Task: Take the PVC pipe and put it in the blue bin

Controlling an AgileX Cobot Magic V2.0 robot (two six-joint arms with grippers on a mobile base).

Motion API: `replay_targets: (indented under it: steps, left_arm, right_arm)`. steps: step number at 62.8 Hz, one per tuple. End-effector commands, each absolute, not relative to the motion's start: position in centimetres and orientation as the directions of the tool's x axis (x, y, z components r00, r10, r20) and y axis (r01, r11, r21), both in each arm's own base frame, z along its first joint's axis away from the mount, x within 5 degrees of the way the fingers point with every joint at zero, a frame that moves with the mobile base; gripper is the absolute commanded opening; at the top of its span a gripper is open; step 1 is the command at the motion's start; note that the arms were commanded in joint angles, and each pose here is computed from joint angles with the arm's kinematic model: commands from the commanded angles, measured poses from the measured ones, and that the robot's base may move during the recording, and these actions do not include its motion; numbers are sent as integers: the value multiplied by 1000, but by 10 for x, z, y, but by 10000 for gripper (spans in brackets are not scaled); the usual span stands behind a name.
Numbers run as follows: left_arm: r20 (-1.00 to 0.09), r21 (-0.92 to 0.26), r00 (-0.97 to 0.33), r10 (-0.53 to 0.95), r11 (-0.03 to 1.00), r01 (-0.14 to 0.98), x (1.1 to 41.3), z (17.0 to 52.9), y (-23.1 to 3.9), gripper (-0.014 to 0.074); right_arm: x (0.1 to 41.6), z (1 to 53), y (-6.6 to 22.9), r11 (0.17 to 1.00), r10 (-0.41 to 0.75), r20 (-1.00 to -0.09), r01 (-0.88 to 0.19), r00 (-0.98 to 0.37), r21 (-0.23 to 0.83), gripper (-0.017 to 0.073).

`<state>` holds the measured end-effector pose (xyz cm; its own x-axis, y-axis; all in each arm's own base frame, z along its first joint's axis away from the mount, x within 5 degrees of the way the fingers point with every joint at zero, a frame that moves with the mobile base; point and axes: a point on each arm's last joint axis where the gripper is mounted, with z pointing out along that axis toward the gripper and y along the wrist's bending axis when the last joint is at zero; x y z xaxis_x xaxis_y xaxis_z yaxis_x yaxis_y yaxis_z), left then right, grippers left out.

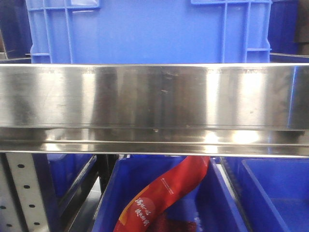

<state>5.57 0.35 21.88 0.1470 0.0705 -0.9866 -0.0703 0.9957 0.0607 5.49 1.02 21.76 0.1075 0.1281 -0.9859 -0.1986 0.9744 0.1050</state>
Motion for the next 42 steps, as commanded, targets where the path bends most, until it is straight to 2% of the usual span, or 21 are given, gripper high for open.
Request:
replay_targets:
  steps: [1, 42]
  left_arm:
    - [-982, 58, 177, 70, 996, -71, 55, 222, 3, -111]
    - [-982, 58, 177, 70, 996, -71, 55, 222, 3, -111]
  right_arm:
    - [55, 220, 10, 976, 127, -983, -196, 135, 99, -163]
    - [55, 220, 10, 976, 127, -983, -196, 135, 99, -163]
